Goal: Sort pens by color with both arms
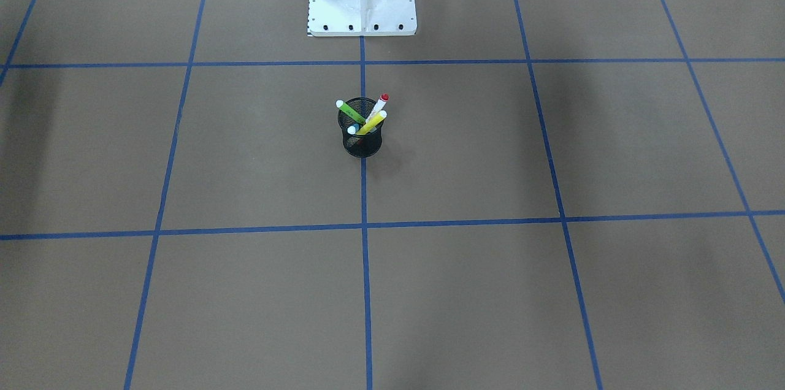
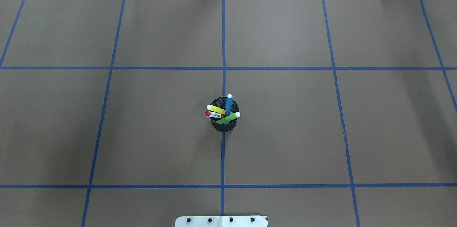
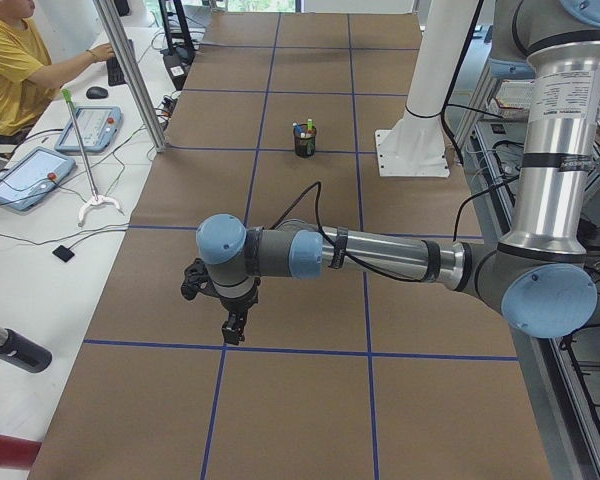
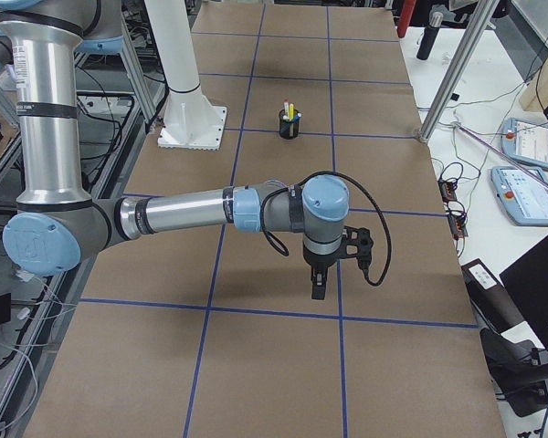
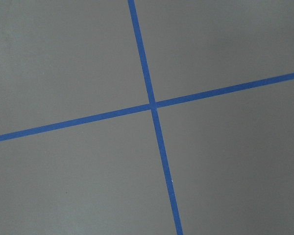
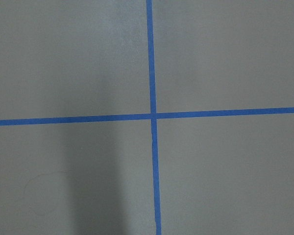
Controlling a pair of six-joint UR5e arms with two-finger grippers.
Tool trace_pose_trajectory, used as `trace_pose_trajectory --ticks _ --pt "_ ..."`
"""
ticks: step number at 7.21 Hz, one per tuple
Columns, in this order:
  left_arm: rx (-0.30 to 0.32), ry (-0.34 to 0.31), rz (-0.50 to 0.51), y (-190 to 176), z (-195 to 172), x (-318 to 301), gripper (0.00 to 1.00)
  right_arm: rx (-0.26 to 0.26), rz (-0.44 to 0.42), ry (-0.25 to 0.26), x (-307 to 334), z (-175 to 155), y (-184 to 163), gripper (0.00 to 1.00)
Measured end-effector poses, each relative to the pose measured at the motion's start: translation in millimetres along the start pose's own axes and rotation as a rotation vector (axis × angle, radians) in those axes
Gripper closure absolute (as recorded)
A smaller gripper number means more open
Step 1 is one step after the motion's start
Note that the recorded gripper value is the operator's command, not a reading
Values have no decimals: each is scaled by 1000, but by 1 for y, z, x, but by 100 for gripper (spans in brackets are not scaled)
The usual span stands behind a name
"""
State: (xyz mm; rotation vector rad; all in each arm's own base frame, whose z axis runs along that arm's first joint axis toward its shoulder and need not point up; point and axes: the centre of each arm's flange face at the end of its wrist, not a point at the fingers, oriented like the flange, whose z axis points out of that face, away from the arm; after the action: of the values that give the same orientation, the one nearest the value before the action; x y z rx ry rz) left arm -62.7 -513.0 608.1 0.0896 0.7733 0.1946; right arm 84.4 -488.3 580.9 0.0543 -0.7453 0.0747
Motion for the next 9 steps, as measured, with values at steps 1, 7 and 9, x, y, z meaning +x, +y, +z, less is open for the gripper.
trace_pose_trajectory --ticks 1,7,9 --pt "2 0 2 0 -1 1 0 0 0 -1 0 0 0 0" --pt "78 -15 79 -27 -39 37 0 73 -86 -55 -51 -38 -34 1" --pt "115 -8 119 -40 -54 53 0 71 -152 -68 -84 -31 -39 1"
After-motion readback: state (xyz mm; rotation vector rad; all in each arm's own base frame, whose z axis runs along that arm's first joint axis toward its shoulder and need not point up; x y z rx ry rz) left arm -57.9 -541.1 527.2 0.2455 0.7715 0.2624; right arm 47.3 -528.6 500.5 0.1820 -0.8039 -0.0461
